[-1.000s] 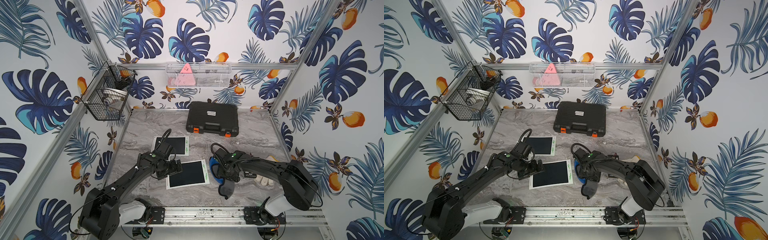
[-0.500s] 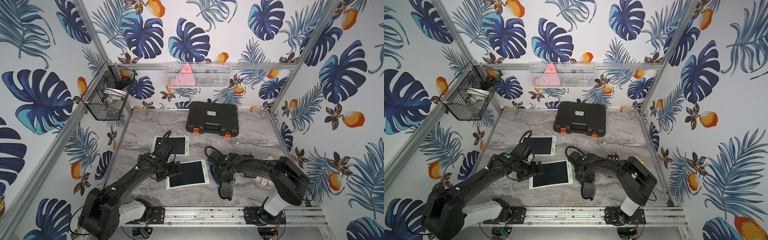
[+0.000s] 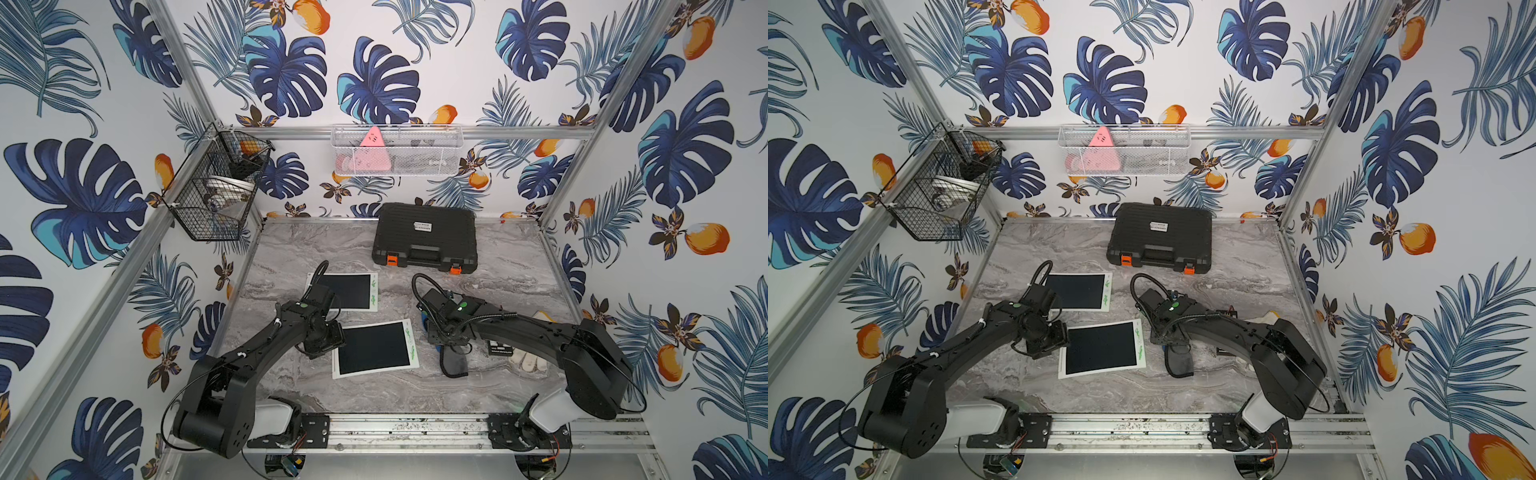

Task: Wipe the drawing tablet
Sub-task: Pick up the cleaning item at the center of the board, then wipe the dirt from the drawing tablet.

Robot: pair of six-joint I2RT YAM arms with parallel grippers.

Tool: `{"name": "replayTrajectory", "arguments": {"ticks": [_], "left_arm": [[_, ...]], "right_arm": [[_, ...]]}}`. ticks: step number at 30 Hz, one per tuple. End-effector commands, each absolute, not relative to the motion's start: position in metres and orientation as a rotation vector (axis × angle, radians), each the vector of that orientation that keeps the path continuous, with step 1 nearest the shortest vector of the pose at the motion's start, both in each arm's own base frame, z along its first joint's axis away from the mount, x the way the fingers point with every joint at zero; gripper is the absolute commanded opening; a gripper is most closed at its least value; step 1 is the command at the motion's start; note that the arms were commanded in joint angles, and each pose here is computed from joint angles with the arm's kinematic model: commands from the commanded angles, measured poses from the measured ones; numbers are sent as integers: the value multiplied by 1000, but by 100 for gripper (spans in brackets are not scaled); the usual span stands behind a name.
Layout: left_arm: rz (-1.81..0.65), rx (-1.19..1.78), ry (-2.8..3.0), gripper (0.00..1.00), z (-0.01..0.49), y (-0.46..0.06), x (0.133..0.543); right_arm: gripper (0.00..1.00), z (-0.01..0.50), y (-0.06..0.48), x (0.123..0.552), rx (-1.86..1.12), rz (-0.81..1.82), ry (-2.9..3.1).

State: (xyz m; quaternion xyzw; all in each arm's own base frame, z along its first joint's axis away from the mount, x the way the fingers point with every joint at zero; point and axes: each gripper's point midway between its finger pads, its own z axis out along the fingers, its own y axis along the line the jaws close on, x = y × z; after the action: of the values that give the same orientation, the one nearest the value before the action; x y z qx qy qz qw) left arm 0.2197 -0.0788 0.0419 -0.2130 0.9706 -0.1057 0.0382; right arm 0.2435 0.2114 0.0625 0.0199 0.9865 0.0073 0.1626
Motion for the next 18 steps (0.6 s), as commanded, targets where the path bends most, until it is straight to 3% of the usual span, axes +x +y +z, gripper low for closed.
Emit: {"name": "replayTrajectory", "arguments": {"ticks": [1,18], "left_arm": [[-325,-626,2963,45,39,-78,227],[-219,-694,2969,24,11,-65,217]], "right_arm": [[0,66,224,256,-41,40,2778],[0,62,255,260,-89,194,2805]]}}
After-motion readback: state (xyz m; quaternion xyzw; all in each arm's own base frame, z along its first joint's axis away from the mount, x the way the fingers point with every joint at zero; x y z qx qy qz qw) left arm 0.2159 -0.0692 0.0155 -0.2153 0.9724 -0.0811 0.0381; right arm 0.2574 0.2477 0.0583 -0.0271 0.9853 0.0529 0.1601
